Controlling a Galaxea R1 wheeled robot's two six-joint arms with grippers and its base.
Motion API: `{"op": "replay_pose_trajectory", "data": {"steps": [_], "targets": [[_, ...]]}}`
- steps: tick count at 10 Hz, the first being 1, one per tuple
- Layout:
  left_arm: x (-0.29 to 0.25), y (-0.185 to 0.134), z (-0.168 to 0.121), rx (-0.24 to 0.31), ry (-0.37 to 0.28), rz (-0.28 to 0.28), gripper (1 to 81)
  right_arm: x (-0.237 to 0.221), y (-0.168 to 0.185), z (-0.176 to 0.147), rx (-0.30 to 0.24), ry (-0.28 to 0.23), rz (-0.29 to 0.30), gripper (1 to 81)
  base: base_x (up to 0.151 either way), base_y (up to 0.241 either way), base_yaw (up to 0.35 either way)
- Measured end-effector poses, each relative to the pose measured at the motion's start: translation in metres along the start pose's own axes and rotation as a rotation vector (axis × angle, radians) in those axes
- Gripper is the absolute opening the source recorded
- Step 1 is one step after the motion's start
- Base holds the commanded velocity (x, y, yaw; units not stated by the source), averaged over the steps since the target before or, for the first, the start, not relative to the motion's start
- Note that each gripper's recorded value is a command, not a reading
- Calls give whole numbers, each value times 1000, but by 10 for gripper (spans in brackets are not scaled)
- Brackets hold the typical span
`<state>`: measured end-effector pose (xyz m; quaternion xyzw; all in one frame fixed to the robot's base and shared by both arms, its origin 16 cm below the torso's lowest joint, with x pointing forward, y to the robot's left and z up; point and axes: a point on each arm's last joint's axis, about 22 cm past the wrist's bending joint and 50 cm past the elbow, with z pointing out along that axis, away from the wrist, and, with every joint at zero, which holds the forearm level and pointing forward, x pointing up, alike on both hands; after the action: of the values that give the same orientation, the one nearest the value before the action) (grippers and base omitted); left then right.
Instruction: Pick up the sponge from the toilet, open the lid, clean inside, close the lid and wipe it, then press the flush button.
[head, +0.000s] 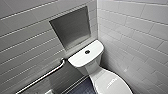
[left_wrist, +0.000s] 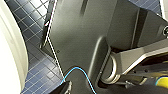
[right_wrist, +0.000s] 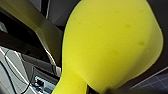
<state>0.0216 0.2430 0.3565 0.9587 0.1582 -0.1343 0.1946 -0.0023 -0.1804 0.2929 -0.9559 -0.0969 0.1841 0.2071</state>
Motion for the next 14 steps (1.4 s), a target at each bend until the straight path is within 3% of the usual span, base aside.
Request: {"op": "replay_pose_trajectory", "data": {"steps": [4,7,8,10,11,14], "targets": [[-25,-14,6,37,-33,-23,811,15,16,-16,28,31,27,10,0,0,0],[-51,15,32,27,-66,-39,811,81,24,-56,126,143,84,10,0,0,0],[-57,16,36,34,-74,-43,811,100,39,-74,134,179,125,10,0,0,0],[-57,14,40,51,-74,-37,811,110,87,-109,103,199,254,10,0,0,0],[-57,20,42,44,-75,-34,811,114,95,-121,106,205,298,10,0,0,0],[-56,26,44,37,-74,-30,811,128,47,-128,186,170,432,10,0,0,0]]}}
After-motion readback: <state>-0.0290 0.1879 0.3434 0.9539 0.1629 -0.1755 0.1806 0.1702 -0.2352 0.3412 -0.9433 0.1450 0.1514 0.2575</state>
